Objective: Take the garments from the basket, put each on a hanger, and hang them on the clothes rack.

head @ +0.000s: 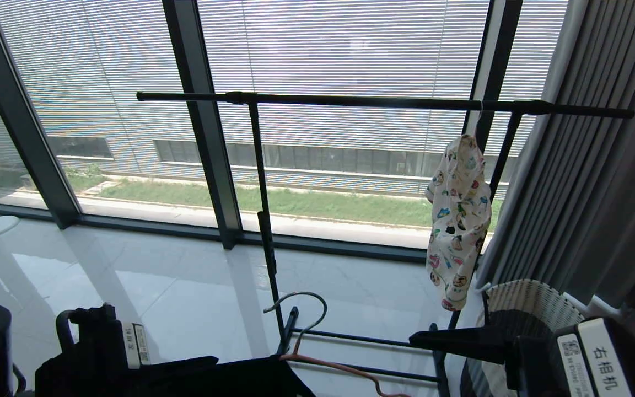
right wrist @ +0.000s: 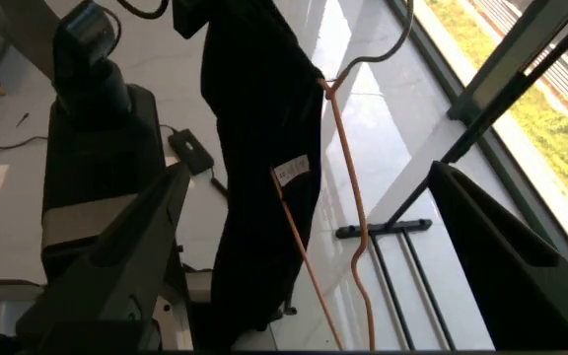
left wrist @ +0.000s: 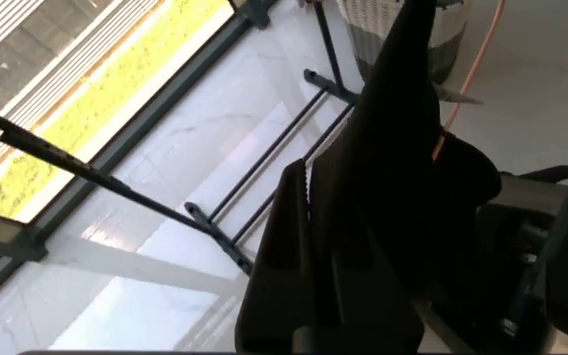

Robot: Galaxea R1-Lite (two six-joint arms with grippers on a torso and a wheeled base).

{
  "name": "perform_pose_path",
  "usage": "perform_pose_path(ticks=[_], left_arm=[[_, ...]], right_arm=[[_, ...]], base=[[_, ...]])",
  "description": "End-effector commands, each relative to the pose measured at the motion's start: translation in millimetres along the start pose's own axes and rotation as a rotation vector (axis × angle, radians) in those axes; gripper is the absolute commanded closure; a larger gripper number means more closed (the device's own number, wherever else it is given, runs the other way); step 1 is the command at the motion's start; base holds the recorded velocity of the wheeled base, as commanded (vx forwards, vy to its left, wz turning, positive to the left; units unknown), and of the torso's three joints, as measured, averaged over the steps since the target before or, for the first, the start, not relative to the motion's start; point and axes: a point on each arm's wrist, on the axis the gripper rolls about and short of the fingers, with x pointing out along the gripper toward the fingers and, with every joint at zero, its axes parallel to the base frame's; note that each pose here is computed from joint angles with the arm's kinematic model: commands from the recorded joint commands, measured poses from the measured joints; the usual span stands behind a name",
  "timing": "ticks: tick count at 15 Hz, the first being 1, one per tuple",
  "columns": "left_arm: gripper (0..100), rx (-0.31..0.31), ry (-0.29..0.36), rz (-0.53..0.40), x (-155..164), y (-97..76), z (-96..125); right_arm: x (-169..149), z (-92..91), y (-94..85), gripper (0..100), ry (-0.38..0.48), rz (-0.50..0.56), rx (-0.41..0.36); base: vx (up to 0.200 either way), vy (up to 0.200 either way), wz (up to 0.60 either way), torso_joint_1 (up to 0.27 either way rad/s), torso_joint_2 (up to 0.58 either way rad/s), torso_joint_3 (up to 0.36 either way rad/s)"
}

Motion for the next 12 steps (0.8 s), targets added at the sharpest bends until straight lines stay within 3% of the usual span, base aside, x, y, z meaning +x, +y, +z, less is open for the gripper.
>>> perform_pose_path(ticks=[1, 3, 5, 7, 9, 12], left_arm=[[100, -0.051, 0.034, 0.091, -4, 11.8, -7], [100, -0.119, 0.007, 0.177, -8, 28.3, 3], [100, -0.200, -0.080, 0.245, -16, 40.9, 25], [100, -0.199, -0.114, 0.297, -20, 48.9, 38], [100, -0.178, -0.148, 0.311, -23, 53.4, 49], [100, -0.155, -0.175, 0.307, -21, 58.0, 59]], right_arm=[[-2, -12.5, -0.2, 0, 0.043, -0.009, 0.007], [-1, -22.5, 0.8, 0, 0.081, -0.005, 0.019], [7, -32.3, 1.2, 0, 0.124, -0.003, 0.081], [22, -33.1, 0.1, 0, 0.118, -0.010, 0.197], [45, -37.3, -0.6, 0, 0.104, -0.039, 0.374], [96, -37.2, -9.2, 0, 0.048, -0.202, 0.528]], base=[[0.000, 0.000, 0.00, 0.000, 0.00, 0.000], [0.000, 0.000, 0.00, 0.000, 0.00, 0.000], [0.000, 0.000, 0.00, 0.000, 0.00, 0.000], [0.000, 0.000, 0.00, 0.000, 0.00, 0.000], [0.000, 0.000, 0.00, 0.000, 0.00, 0.000], [0.000, 0.000, 0.00, 0.000, 0.00, 0.000]])
